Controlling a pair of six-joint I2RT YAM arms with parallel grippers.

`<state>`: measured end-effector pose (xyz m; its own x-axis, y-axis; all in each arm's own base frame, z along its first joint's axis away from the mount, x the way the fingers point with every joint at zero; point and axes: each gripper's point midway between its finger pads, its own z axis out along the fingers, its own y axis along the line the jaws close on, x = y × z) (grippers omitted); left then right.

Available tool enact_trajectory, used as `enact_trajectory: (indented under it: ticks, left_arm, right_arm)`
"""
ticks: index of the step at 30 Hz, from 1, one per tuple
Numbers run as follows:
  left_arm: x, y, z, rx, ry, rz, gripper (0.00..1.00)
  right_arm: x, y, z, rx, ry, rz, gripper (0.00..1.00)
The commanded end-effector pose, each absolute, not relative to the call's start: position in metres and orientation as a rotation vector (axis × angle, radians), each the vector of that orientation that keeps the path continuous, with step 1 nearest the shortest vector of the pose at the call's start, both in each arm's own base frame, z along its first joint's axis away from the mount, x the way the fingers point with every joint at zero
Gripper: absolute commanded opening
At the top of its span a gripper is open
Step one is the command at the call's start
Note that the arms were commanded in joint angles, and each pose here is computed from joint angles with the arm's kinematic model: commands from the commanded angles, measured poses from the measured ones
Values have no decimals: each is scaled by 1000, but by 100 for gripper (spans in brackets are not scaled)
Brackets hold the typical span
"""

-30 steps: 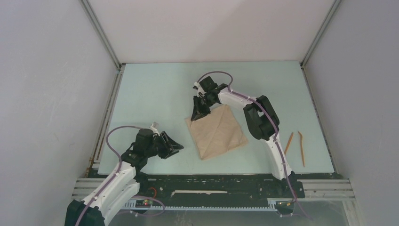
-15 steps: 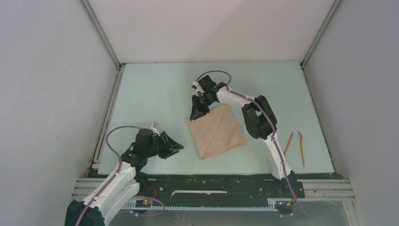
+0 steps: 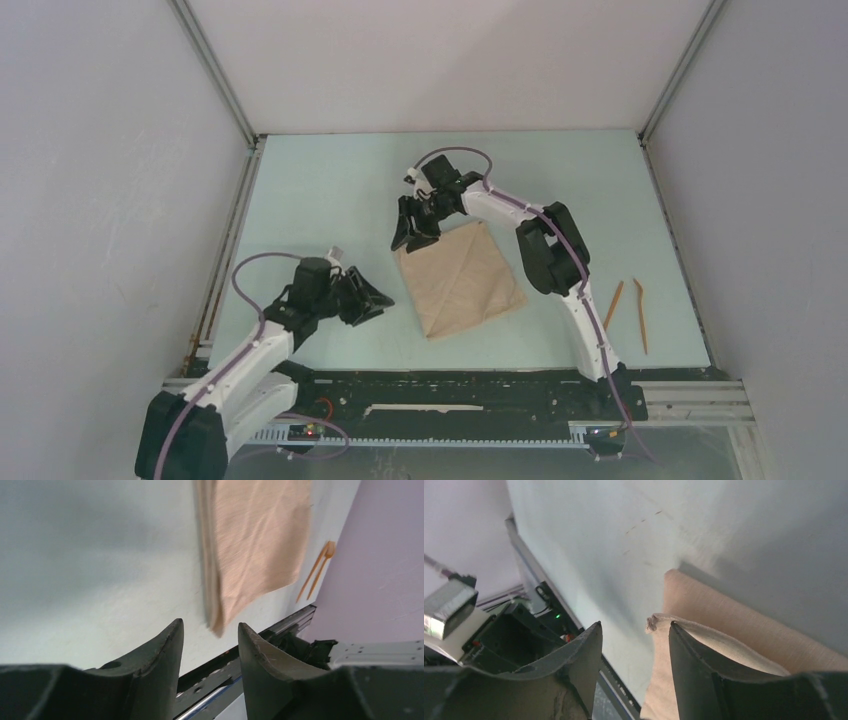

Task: Fold the napkin into a case and place the utensils inside
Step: Fold the top corner of the square-folded napkin at the center of the board, then smooth out the upper triangle-folded napkin at the center of the board.

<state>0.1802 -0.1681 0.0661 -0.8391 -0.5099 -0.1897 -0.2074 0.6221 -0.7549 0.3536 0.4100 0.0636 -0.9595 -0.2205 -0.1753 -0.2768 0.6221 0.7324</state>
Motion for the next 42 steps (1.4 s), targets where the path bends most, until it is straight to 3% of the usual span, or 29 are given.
enact_trajectory:
  ticks: [1,5,7,14,21,28,42]
  left_arm:
    - [235,-191,130,-394,2292,-1177,50]
    - [275,-209,131,-298,2383,-1141,50]
    - [291,-212,124,-263,2444,-1054,57]
    - [331,-215,113,-201,2485,-835,57]
    - [339,-242,89,-160,2555,-934,47]
    - [344,-208,73,-175,2550,-603,54]
    - [353,-210,51,-190,2606,-560,46]
  right_arm:
    - [360,401,151,-435,2557,1493,61]
    - [375,348,148,-268,2511,1486,67]
    - [380,326,144,-219,2502,1486,68]
    - [388,287,135,-150,2461,1502,72]
    - [404,266,116,-49,2452,1569,60]
    - [404,263,103,-43,2484,1544,57]
    - [408,260,101,-55,2496,1505,56]
